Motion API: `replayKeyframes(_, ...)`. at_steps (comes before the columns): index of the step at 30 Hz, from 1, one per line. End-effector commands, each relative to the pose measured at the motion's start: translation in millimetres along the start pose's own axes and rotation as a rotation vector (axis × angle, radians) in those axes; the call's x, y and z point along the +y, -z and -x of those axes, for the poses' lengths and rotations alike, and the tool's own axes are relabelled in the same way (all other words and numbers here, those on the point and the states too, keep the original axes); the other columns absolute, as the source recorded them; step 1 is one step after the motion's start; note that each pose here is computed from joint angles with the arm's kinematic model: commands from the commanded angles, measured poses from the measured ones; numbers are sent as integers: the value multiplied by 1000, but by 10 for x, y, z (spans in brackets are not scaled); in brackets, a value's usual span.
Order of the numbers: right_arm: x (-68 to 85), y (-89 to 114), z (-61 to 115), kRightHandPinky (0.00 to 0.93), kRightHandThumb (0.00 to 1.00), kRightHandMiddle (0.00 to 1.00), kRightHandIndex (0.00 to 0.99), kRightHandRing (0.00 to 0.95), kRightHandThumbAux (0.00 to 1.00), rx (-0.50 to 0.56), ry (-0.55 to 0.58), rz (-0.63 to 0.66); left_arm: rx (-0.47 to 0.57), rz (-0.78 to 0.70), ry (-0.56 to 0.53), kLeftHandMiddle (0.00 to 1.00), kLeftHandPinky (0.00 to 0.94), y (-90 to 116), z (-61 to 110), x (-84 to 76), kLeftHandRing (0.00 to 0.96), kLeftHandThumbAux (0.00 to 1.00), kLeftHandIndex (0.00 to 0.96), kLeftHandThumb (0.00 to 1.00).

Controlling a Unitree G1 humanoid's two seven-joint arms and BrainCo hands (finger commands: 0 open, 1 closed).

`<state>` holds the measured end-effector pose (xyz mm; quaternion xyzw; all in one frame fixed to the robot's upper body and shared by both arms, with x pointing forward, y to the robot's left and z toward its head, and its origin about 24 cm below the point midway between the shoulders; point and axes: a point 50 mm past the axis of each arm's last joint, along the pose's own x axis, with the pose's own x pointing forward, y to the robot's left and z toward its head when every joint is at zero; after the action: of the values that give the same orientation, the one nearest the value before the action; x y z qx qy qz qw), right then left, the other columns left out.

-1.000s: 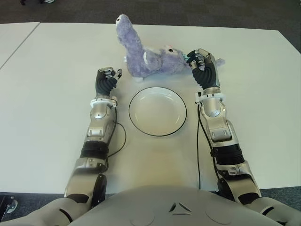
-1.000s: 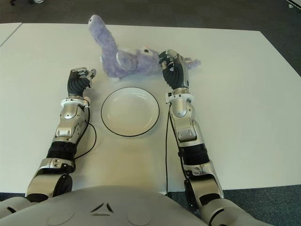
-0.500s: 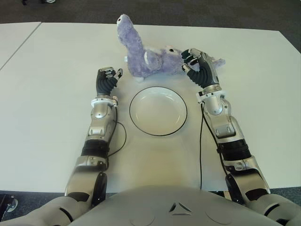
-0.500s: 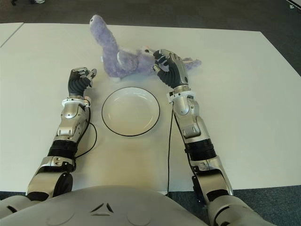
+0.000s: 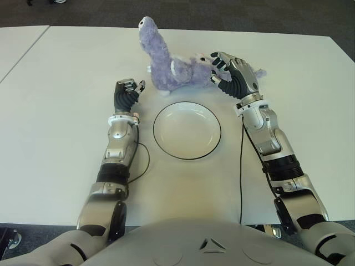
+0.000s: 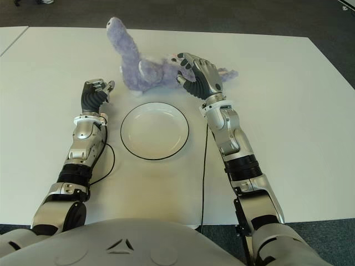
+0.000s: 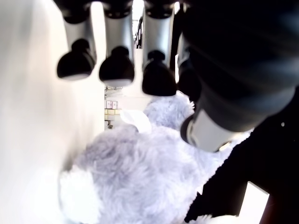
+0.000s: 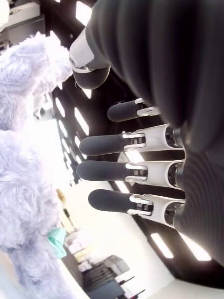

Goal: Put the doll into the plate.

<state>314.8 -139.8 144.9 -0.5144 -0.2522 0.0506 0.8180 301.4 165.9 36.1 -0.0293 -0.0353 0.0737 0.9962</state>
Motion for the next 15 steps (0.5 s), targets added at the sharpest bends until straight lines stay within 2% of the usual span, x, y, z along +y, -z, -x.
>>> replayKeyframes(1, -2, -30, -33, 286, 569, 306, 161, 300, 420, -45, -25, 65, 176, 20, -19, 836, 814, 448, 324, 26, 844, 789, 773, 385)
replayKeyframes(3, -6, -36, -39, 218, 539, 264, 148, 243, 405, -53, -30, 80, 176, 20, -19, 836, 811, 449, 324, 28, 843, 789, 773, 384)
replayKeyframes(5, -16, -45, -48, 195, 529, 250, 144, 223, 401, -72, -50, 110, 177, 20, -18, 836, 810, 450, 324, 28, 843, 789, 773, 384)
replayKeyframes(6, -23, -51, -54, 134, 500, 183, 122, 158, 382, -86, -66, 133, 179, 20, -18, 835, 806, 451, 324, 28, 842, 789, 773, 384)
replayKeyframes(9, -35, -58, -65, 46, 454, 80, 81, 55, 349, -110, -106, 172, 182, 21, -19, 834, 802, 452, 324, 28, 840, 788, 773, 384)
replayKeyframes(15, -69, -28, -129, 4, 406, 8, 10, 5, 264, -139, -171, 209, 181, 18, -27, 837, 818, 449, 322, 27, 844, 782, 776, 389)
